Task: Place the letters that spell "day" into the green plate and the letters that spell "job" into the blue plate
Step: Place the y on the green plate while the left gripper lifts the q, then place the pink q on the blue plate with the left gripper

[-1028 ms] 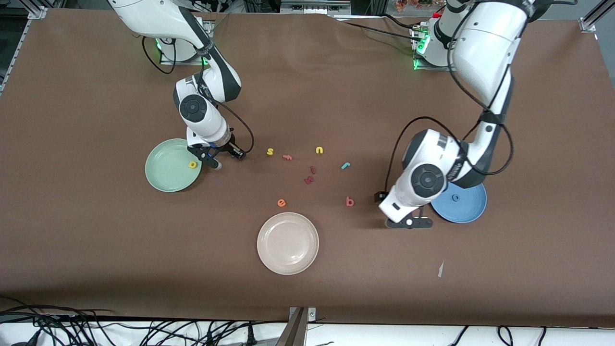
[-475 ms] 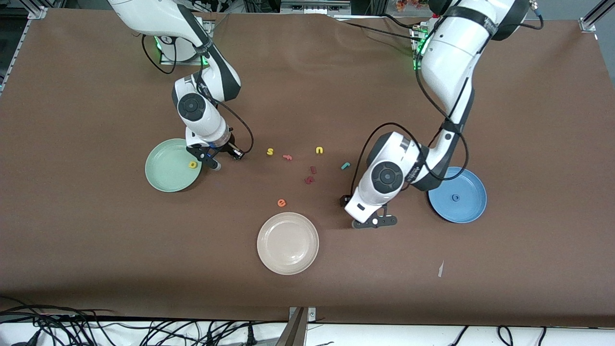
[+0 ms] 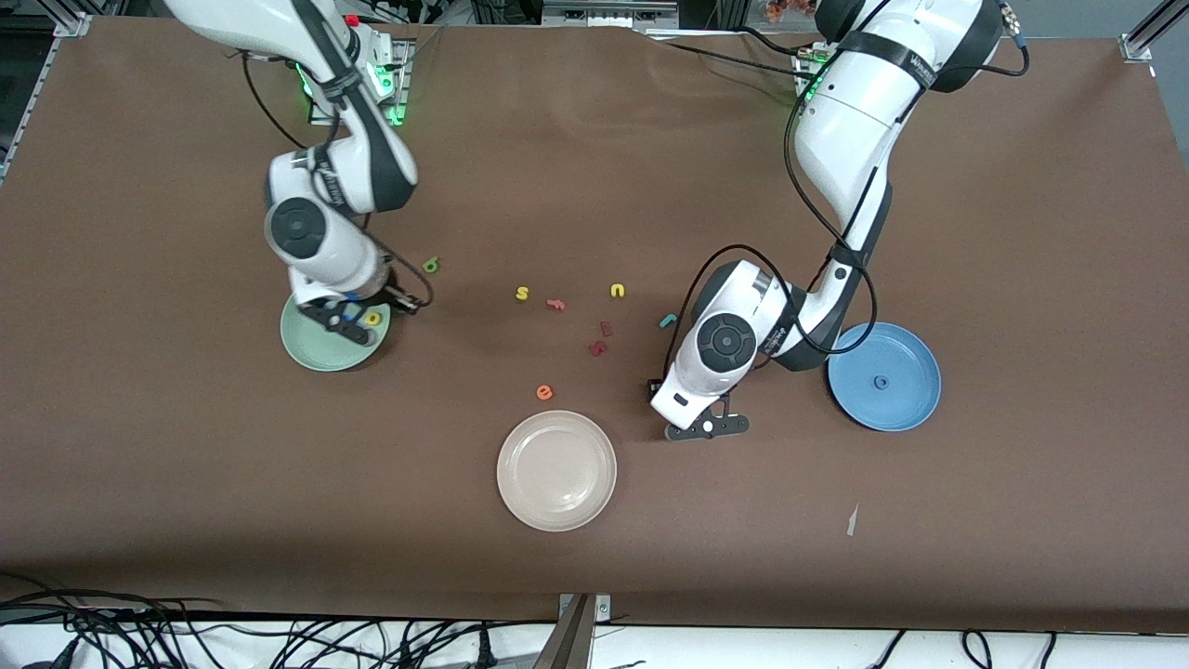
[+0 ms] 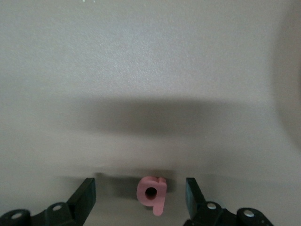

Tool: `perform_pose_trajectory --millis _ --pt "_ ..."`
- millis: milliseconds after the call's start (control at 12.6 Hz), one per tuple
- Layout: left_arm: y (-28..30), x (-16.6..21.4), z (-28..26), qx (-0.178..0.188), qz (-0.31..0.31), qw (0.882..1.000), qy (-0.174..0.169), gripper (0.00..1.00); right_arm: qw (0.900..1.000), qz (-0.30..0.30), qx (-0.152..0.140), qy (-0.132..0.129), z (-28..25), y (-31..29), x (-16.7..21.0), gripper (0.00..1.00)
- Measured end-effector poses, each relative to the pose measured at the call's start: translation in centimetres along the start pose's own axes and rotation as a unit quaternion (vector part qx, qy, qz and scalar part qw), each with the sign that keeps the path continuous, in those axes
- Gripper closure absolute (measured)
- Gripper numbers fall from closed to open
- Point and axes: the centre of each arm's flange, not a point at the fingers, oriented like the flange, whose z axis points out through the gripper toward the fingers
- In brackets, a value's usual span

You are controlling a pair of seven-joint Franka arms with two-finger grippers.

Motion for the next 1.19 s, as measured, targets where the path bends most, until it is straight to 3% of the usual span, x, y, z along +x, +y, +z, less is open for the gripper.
perform_pose_trajectory --millis 158,237,475,633,712,791,949,1187 --pt "0.4 -0.3 0.1 0.000 -0.002 1.000 0.000 0.31 1.000 -0.029 -0.009 -0.001 0.3 4.2 2.6 0.73" --pt "0.5 -0.5 0.2 0.001 -0.001 1.000 -0.001 0.33 0.999 -0.034 -0.012 -0.004 0.6 5.0 2.9 0.72" --pt "0.8 -0.7 0.8 0.003 -0.008 1.000 -0.004 0.41 0.999 -0.044 -0.015 -0.015 0.8 4.2 2.1 0.41" --pt "0.8 -0.6 0.6 0.002 -0.009 1.000 -0.002 0.56 0.999 -0.038 -0.014 -0.024 0.8 3.2 1.2 0.18" --pt "0.8 -0.6 0.6 0.002 -0.009 1.000 -0.001 0.58 0.999 -0.027 -0.014 -0.031 0.9 2.6 0.6 0.07" --pt "0.7 -0.5 0.5 0.002 -0.009 1.000 -0.001 0.69 0.999 -0.014 -0.011 -0.037 1.0 1.4 -0.5 0.00" --pt "0.8 -0.4 0.4 0.001 -0.009 1.000 0.000 0.71 0.999 0.013 -0.008 -0.041 0.9 -1.0 -3.3 0.00" --pt "0.1 0.7 -0.8 -0.001 -0.015 1.000 0.009 0.71 0.998 0.052 0.012 -0.022 0.7 -0.9 -6.2 0.00"
